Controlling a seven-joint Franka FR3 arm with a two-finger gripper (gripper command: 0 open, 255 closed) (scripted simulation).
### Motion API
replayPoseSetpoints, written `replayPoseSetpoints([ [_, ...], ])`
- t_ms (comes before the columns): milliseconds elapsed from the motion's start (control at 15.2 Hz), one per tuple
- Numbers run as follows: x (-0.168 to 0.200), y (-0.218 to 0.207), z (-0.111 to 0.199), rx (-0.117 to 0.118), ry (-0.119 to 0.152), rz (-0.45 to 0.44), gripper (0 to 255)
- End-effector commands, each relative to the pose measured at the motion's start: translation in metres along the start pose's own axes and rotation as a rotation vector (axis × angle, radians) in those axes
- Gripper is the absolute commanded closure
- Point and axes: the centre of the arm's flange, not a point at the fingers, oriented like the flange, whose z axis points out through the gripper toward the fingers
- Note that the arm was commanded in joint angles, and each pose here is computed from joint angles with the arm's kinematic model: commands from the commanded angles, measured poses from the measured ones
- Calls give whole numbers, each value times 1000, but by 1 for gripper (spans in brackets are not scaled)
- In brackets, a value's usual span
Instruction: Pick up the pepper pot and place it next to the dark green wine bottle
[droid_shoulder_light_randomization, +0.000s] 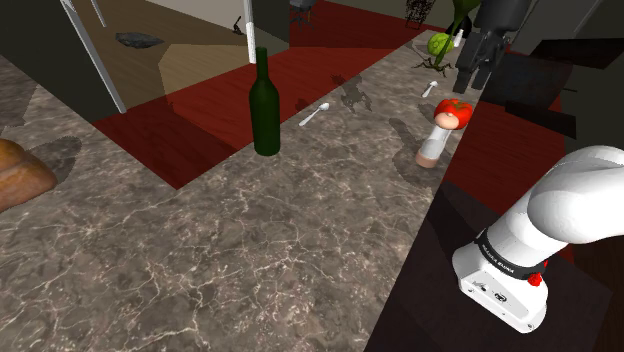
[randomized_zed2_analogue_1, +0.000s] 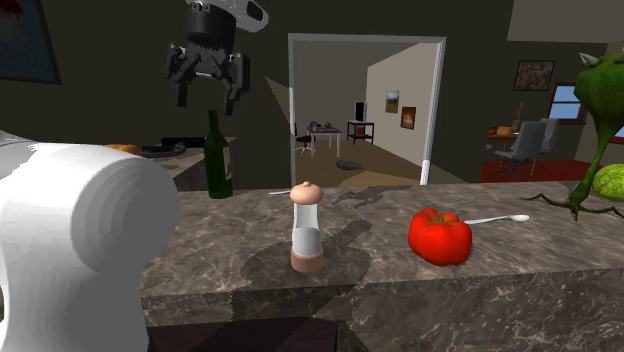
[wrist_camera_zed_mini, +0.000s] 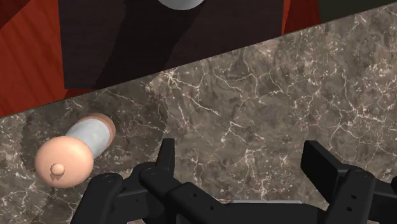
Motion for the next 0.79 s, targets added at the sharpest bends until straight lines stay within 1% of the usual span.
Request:
replayPoseSetpoints([
  [0, 0, 0, 0, 0, 0, 0, 0],
  [726, 15, 107, 69, -100, 155, 4, 0],
])
